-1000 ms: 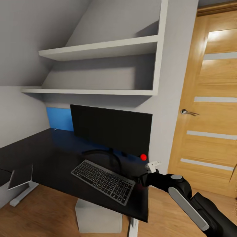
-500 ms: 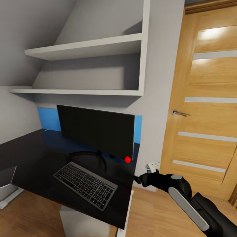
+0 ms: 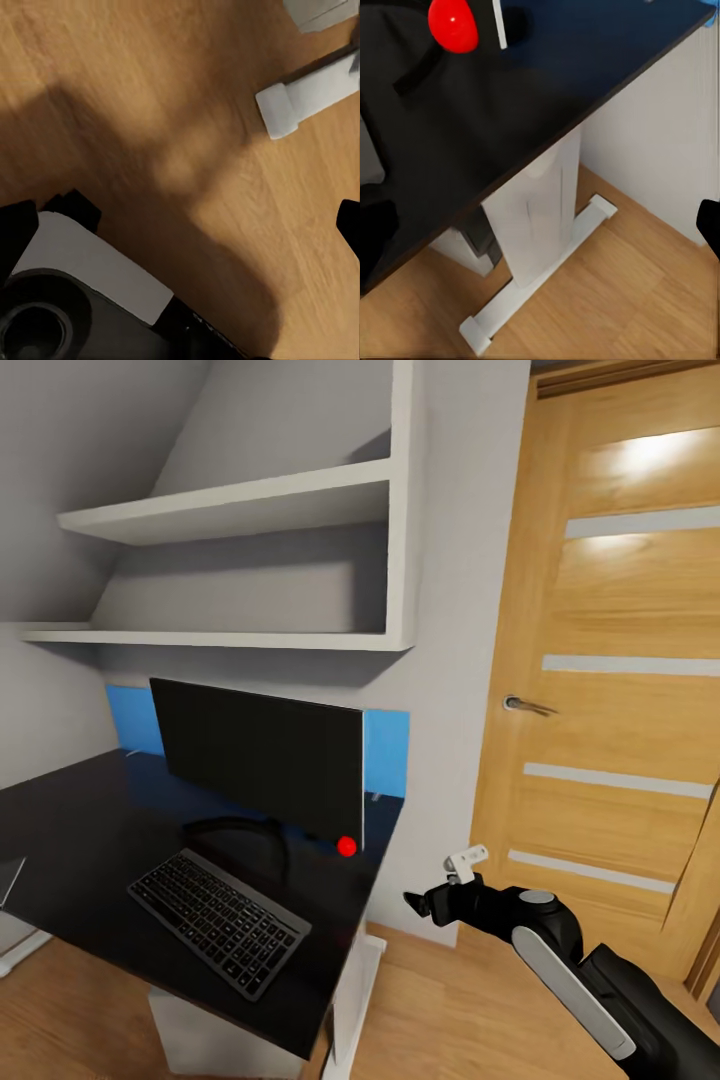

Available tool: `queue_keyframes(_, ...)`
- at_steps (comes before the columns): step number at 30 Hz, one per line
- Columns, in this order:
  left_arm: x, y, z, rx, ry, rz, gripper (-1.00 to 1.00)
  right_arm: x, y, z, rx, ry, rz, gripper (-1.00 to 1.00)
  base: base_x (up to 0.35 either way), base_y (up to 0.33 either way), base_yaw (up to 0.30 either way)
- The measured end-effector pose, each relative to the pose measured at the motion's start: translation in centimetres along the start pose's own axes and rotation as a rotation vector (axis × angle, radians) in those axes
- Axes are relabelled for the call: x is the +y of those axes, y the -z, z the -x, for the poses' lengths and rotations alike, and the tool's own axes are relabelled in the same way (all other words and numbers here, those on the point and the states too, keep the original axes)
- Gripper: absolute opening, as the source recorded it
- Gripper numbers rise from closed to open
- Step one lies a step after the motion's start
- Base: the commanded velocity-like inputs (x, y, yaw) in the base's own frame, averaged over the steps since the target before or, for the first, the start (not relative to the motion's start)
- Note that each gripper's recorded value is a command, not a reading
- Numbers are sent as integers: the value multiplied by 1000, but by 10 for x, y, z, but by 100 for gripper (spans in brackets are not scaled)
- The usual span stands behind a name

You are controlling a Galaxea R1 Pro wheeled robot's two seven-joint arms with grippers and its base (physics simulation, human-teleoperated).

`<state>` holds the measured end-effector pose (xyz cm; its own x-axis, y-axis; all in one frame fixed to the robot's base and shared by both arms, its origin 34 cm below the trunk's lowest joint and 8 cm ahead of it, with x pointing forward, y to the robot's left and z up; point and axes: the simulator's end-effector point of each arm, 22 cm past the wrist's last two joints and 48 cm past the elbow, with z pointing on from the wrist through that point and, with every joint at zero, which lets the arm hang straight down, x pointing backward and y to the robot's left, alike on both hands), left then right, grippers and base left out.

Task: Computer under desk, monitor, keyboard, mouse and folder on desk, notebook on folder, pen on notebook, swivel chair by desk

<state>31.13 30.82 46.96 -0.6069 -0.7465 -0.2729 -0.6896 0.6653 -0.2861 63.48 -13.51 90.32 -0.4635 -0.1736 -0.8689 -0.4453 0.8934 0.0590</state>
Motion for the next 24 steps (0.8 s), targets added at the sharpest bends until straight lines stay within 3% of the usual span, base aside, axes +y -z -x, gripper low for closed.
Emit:
queue_keyframes(11, 13, 3, -4, -13, 6, 17, 100, -2, 0, 2, -7, -1, -4, 100, 0, -341, 149)
queue_keyframes(20, 14, 3, -4, -15, 7, 18, 100, -11, 0, 5, -18, 49, -52, 100, 0, -341, 112)
queue_keyframes(24, 22, 6, -2, -30, 43, -1, 100, -13, -1, 8, -23, 58, -62, 100, 0, -341, 231)
